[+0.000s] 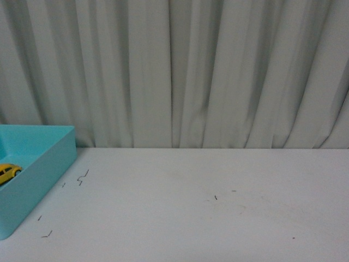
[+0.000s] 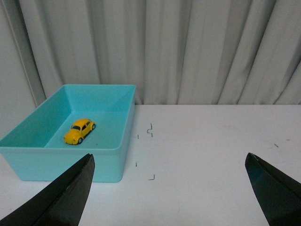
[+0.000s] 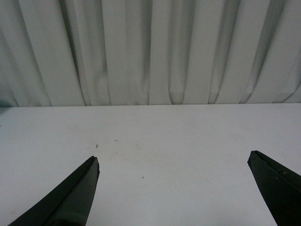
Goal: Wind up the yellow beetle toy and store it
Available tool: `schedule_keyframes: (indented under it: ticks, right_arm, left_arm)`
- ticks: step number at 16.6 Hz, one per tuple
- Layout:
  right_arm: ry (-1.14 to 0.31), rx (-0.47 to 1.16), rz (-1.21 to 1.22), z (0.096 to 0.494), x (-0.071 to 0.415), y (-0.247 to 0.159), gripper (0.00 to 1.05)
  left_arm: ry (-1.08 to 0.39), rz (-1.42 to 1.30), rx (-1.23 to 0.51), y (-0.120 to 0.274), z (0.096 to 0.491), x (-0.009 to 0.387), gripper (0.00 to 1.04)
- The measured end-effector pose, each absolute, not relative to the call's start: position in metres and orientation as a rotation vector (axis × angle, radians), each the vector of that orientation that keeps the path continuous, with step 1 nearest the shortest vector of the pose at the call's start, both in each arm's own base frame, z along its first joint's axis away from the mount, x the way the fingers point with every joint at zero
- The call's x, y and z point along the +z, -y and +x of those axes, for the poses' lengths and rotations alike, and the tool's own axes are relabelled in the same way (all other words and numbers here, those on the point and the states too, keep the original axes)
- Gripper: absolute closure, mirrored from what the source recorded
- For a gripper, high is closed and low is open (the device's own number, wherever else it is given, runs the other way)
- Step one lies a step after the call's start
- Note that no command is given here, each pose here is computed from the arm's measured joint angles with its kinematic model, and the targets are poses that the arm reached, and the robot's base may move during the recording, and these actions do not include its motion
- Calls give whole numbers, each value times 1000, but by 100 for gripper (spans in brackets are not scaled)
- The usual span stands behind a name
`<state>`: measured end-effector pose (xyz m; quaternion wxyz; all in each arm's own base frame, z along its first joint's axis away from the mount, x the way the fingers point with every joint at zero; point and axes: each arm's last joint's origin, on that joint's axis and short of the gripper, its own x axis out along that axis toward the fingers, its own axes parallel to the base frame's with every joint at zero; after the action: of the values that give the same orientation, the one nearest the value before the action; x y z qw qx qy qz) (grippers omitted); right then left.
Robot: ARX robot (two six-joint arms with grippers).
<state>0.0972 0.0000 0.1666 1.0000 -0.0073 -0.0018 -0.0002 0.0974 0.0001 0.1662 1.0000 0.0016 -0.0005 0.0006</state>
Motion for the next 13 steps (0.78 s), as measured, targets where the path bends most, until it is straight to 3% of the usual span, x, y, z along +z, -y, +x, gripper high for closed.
schedule_keyframes:
  ticks: [13]
  right_arm:
    - [5, 0, -15, 97, 167, 0, 7]
  left_arm:
    - [1, 3, 1, 0, 97, 166, 7]
